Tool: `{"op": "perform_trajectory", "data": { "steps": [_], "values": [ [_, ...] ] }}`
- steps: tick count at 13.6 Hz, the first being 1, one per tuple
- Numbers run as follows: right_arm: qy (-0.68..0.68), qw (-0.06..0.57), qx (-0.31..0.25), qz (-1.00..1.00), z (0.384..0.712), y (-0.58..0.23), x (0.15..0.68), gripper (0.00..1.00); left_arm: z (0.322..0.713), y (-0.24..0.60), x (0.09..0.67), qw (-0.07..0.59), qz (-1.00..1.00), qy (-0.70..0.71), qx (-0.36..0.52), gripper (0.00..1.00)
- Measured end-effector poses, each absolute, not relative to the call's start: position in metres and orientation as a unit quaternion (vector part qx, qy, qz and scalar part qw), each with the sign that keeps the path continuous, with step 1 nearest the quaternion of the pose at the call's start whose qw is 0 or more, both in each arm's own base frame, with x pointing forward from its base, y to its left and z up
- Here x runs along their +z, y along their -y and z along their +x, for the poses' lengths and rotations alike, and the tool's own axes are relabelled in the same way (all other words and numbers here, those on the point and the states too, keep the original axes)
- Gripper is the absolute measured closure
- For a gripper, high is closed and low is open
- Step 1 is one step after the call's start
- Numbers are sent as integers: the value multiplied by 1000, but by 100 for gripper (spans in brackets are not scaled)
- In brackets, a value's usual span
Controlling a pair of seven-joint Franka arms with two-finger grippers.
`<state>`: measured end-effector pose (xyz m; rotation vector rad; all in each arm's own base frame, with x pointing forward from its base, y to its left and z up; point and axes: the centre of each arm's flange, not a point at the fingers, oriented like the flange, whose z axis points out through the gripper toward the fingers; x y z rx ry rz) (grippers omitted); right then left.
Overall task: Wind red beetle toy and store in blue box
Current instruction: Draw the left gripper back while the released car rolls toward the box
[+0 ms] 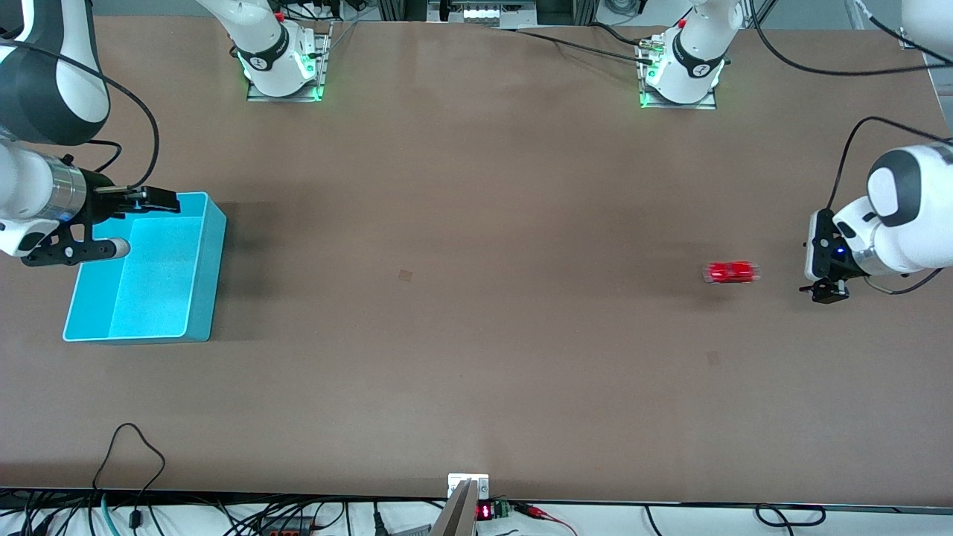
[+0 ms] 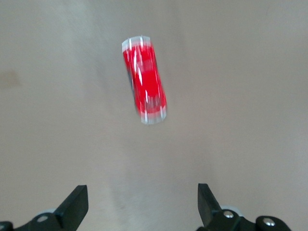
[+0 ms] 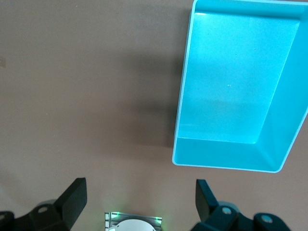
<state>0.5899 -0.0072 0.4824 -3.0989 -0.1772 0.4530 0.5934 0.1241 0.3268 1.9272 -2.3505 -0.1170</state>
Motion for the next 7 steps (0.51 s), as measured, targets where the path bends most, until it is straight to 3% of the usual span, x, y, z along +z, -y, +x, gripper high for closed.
{"op": "perform_trajectory", "data": {
  "steps": [7],
  "values": [
    [57, 2, 145, -988, 590, 7, 482, 0, 616, -26, 370, 33, 729, 684, 3, 0]
  ]
}}
